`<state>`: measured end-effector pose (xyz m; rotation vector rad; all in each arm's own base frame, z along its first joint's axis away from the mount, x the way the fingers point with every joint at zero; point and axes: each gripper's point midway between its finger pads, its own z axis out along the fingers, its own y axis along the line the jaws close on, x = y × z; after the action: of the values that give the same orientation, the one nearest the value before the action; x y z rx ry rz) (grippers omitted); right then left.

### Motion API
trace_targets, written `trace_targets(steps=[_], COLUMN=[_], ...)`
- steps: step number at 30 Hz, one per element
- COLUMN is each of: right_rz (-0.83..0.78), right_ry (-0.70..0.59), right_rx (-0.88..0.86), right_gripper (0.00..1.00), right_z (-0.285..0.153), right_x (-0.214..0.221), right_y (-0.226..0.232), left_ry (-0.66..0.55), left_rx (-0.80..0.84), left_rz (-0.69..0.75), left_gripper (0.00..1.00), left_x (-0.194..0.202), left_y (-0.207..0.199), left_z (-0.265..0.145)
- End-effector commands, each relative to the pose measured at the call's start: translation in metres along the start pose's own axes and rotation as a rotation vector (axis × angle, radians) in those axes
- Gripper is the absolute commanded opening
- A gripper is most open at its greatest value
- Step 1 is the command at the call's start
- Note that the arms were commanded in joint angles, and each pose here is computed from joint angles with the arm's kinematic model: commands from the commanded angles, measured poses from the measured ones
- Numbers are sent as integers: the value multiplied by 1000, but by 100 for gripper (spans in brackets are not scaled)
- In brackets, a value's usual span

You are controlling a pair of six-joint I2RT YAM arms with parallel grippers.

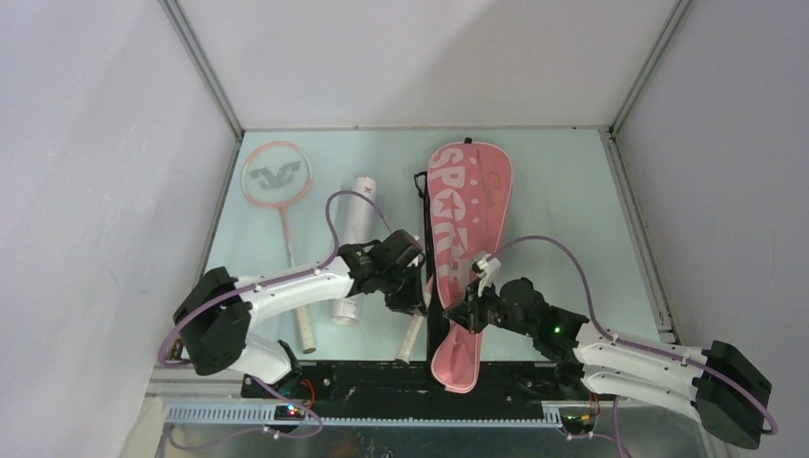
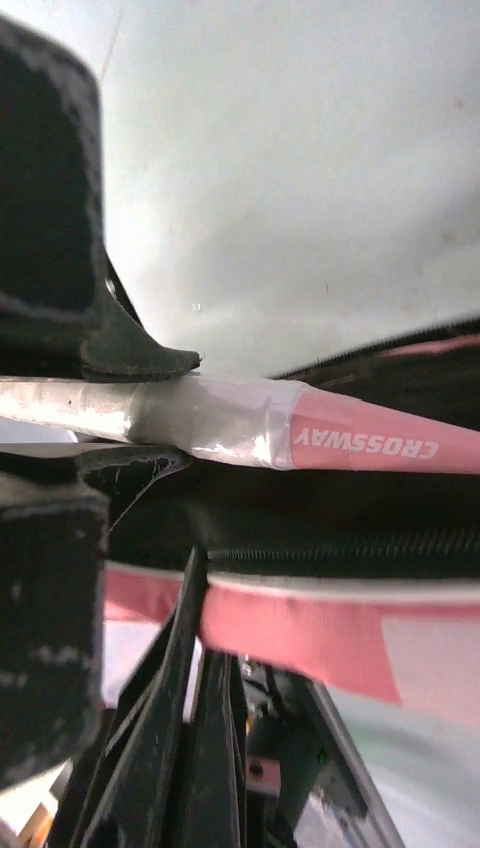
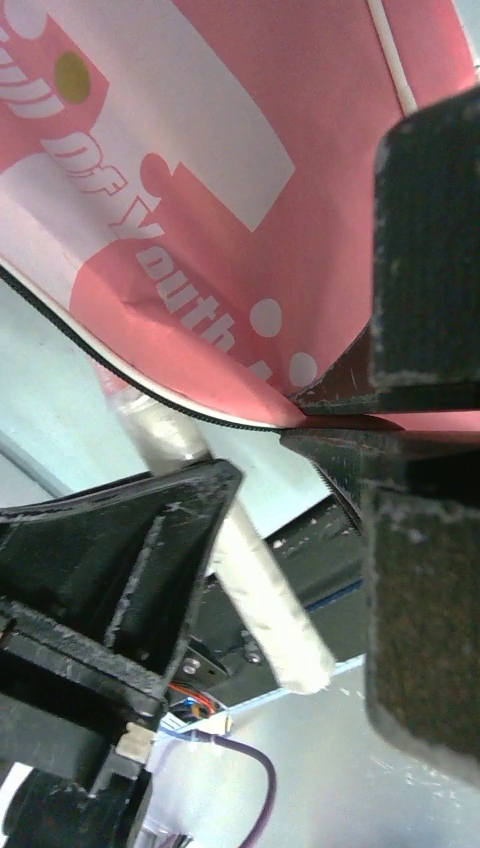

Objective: Pack up the badminton gear
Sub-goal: Place the racket in the racket bag.

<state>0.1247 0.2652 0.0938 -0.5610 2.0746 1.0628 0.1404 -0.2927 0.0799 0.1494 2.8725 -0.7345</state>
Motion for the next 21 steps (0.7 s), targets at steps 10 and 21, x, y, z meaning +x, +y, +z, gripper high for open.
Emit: trace_targets(steps=[10,21], right_rz=[-107,-169], right_ry=[212,180], right_rx=[-427,51], right_gripper=[16,97], right_z=[-9,-31], right_x=[43,35], right_y=[82,40], left_ry=[-360,-559], left_rx=[385,248], left_rz=[-261,-313], left_gripper=[0,0], left_x=[-131,-153], left_y=[-106,-67], left_z=[-9,-21])
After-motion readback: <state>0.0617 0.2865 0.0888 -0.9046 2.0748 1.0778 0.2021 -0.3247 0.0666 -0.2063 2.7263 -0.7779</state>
